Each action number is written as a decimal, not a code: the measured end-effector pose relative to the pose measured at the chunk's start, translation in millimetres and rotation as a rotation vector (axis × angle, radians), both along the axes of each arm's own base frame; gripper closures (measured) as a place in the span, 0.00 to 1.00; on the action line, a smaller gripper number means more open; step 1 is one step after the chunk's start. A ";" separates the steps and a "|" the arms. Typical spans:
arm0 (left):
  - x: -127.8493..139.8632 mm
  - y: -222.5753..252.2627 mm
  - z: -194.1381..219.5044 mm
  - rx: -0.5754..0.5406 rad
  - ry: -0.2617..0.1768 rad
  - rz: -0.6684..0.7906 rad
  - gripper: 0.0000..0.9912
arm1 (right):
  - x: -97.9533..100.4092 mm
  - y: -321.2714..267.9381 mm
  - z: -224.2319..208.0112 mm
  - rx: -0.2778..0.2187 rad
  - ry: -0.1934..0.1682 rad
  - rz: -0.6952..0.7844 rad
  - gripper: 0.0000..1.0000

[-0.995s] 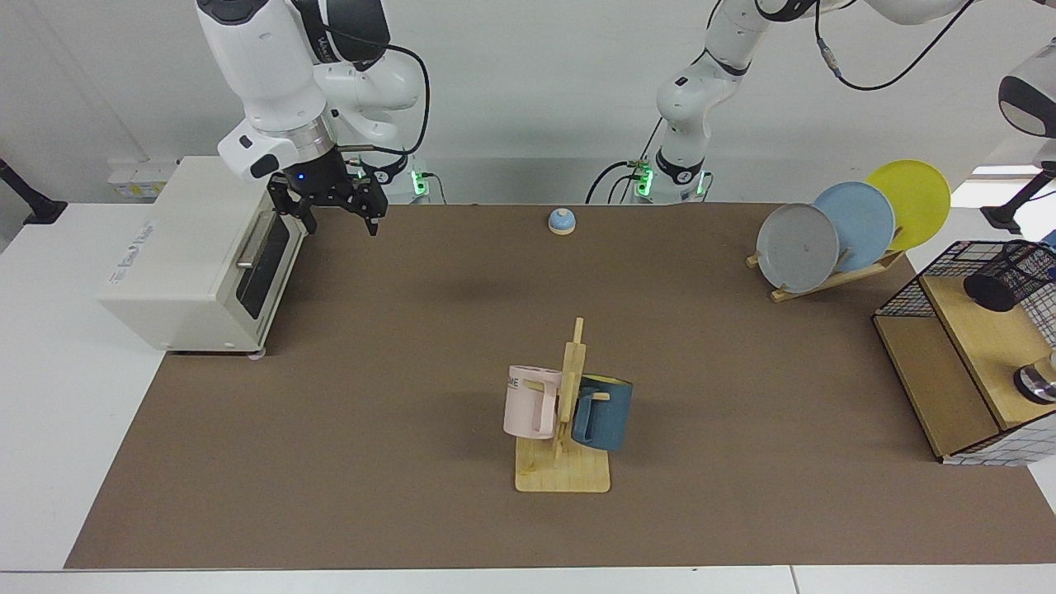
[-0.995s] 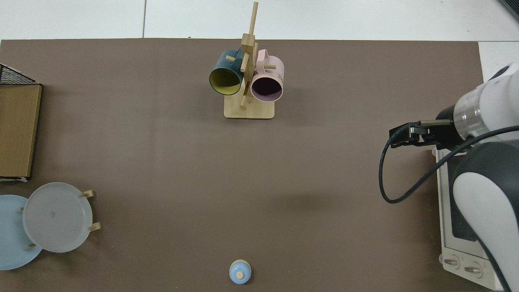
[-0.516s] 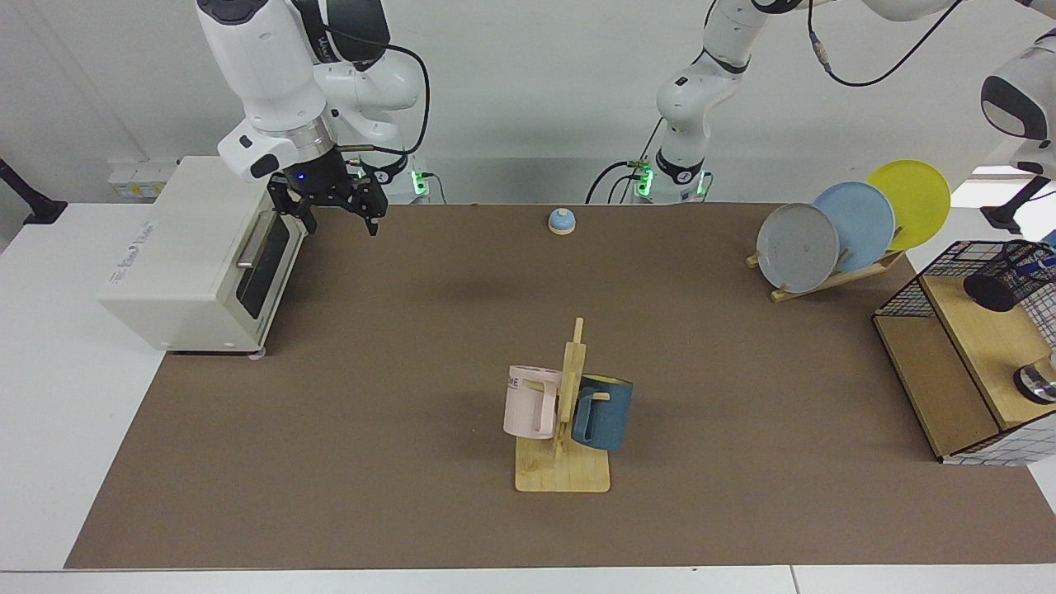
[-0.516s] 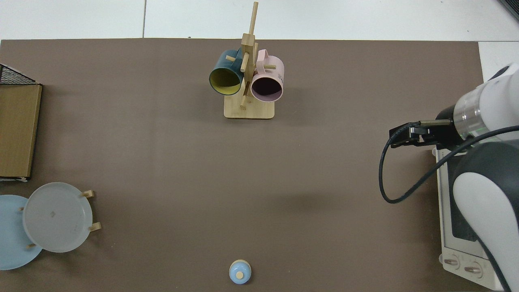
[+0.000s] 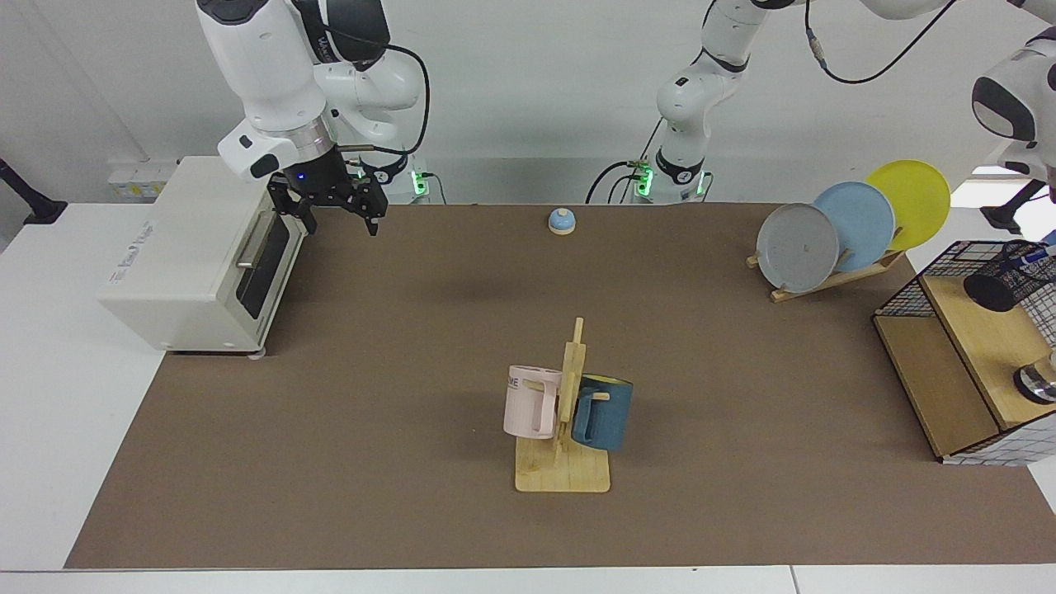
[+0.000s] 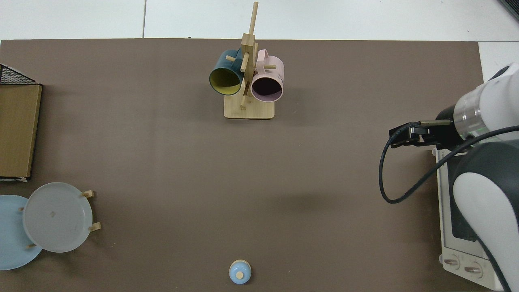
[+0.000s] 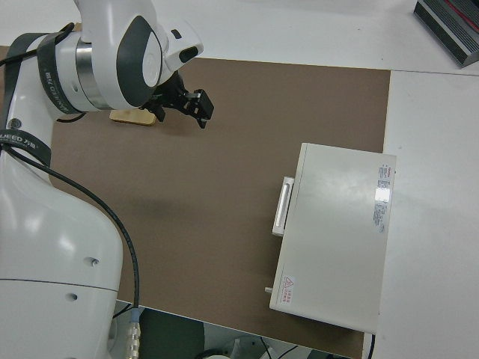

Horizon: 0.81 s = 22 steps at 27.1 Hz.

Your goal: Put markers into pen holder

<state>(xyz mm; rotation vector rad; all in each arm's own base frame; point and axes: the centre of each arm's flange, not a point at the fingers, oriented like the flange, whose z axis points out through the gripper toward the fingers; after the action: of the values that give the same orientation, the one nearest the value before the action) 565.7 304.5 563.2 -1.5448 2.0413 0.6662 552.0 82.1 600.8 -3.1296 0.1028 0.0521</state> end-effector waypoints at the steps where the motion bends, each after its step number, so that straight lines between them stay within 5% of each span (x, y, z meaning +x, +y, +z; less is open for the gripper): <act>1: -0.7 0.5 -1.4 -0.001 0.002 0.001 0.82 | 0.0 0.0 0.0 0.000 0.000 0.000 0.00; 22: -13.4 21.5 -31.2 -0.054 0.010 0.032 0.82 | 0.0 0.0 0.0 0.000 0.000 0.000 0.00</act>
<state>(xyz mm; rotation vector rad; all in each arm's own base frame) 552.3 326.0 532.1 -1.6101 2.0617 0.6370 552.0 82.1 600.8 -3.1296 0.1027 0.0521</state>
